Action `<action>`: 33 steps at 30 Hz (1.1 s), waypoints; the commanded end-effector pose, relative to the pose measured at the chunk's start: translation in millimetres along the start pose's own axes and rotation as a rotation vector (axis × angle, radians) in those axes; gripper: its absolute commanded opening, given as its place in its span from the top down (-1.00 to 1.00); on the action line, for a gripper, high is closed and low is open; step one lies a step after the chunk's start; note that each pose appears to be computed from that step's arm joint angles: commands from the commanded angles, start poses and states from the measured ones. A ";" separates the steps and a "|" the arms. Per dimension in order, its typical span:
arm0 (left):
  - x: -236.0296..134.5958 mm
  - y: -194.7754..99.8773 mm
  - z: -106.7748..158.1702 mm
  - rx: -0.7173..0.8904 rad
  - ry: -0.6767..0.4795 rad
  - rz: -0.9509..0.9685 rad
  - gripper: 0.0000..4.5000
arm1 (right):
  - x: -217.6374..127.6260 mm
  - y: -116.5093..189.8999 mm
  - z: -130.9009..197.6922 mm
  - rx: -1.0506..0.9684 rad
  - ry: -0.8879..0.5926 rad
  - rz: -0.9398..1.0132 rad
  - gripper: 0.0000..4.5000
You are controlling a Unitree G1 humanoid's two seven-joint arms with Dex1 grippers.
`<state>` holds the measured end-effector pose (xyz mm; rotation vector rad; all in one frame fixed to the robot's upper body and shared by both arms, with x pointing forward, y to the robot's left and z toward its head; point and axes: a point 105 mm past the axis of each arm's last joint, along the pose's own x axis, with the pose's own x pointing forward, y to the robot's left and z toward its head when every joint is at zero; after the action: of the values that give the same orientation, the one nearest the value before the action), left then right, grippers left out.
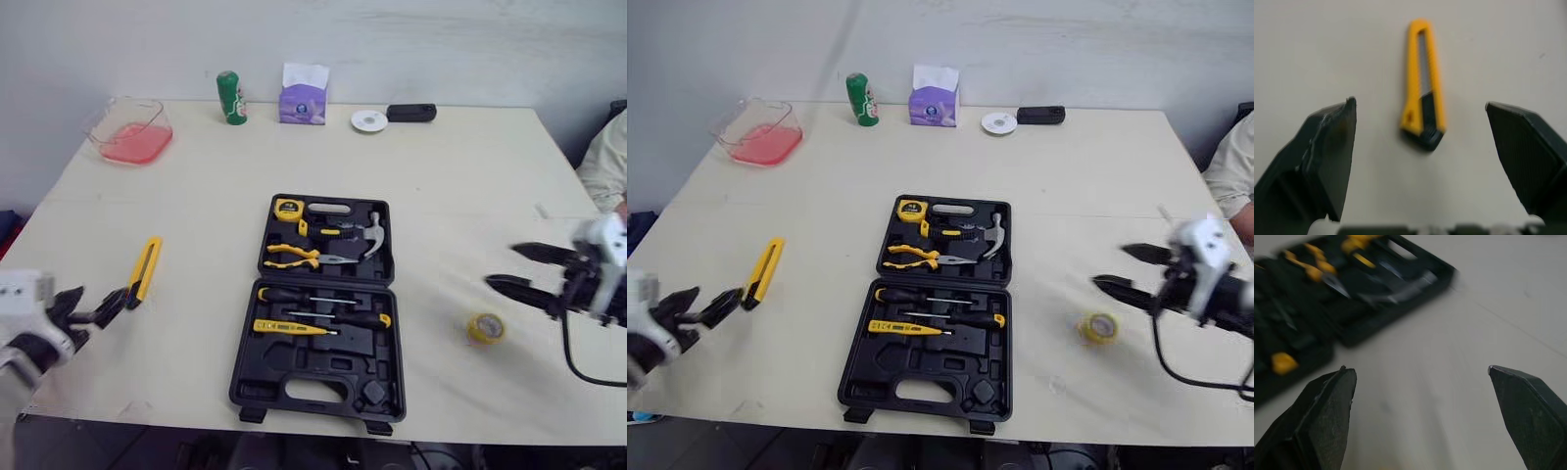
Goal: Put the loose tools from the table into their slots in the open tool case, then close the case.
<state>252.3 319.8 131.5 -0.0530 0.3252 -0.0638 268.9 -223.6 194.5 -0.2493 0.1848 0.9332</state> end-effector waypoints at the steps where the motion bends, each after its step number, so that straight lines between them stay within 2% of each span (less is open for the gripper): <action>1: 13.6 5.3 -4.0 0.014 0.069 0.051 -0.97 | 35.3 53.6 30.5 -0.083 -0.061 0.255 -1.00; 10: 39.8 13.5 -11.5 0.040 0.160 0.134 -0.97 | 69.4 85.4 65.8 -0.168 -0.160 0.408 -1.00; 19: 44.6 11.4 -25.0 0.030 0.229 0.124 -0.97 | 83.1 92.5 65.0 -0.181 -0.168 0.437 -1.00; 22: 44.6 8.1 -27.0 0.036 0.235 0.105 -0.62 | 84.0 92.6 67.2 -0.186 -0.178 0.435 -1.00; 24: 44.8 7.9 -26.0 0.036 0.228 0.103 -0.29 | 84.8 92.1 67.9 -0.189 -0.182 0.431 -1.00; 27: 45.0 8.2 -21.5 0.044 0.206 0.106 0.32 | 86.9 89.2 68.5 -0.191 -0.184 0.415 -1.00; 29: 44.8 8.4 -18.7 0.055 0.195 0.109 0.36 | 87.8 87.6 68.7 -0.193 -0.184 0.404 -1.00; 31: 43.5 -7.5 1.7 0.102 0.128 0.050 0.36 | 86.0 86.1 67.8 -0.180 -0.180 0.390 -1.00; 33: 43.2 -50.3 42.7 0.194 0.004 -0.131 0.36 | 79.1 85.9 61.9 -0.158 -0.148 0.384 -1.00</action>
<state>297.0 300.1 116.3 0.0323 0.4641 -0.0758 253.7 -92.0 213.7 -0.2751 0.0419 1.3514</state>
